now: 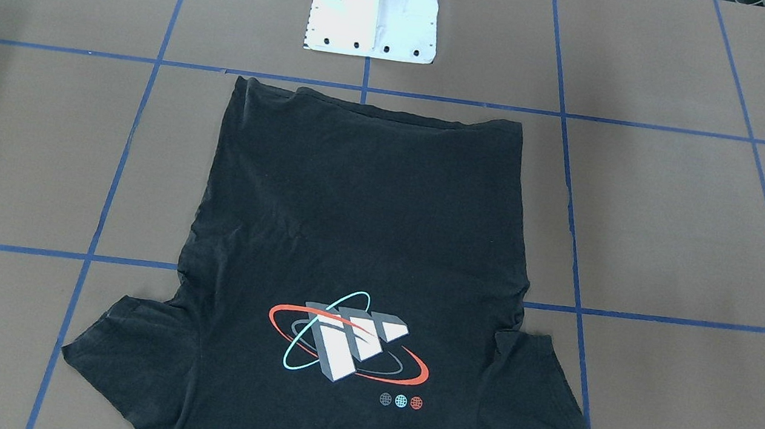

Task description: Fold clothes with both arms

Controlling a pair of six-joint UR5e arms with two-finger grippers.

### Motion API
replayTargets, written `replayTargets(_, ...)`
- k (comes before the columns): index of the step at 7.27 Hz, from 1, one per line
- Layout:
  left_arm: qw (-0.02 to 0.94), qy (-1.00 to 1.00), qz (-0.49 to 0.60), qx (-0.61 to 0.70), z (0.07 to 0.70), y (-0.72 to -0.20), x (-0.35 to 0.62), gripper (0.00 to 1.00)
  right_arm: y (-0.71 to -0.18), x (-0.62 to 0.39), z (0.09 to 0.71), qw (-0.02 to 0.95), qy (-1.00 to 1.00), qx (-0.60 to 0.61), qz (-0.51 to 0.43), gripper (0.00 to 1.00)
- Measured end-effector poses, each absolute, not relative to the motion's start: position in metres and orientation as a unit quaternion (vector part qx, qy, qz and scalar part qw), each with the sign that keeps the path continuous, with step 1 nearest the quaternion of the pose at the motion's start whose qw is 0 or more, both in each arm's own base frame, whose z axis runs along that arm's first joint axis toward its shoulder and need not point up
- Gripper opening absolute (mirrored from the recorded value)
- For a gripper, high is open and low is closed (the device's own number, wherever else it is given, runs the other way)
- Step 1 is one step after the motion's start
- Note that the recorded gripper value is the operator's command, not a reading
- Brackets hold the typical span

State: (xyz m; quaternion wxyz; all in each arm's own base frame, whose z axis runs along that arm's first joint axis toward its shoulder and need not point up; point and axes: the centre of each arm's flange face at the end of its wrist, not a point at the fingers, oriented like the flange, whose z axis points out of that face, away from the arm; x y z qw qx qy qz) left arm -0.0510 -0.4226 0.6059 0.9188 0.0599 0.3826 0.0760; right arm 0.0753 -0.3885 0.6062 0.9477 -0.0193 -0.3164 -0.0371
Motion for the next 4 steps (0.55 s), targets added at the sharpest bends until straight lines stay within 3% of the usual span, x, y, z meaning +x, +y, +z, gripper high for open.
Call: replayTargets(4, 0.917, 0.376, 0.09, 0.095, 0.588, -0.437, -0.052, 1.0, -0.393, 0.075, 0.601, 0.948, -0.317, -0.015, -0.037, 1.0)
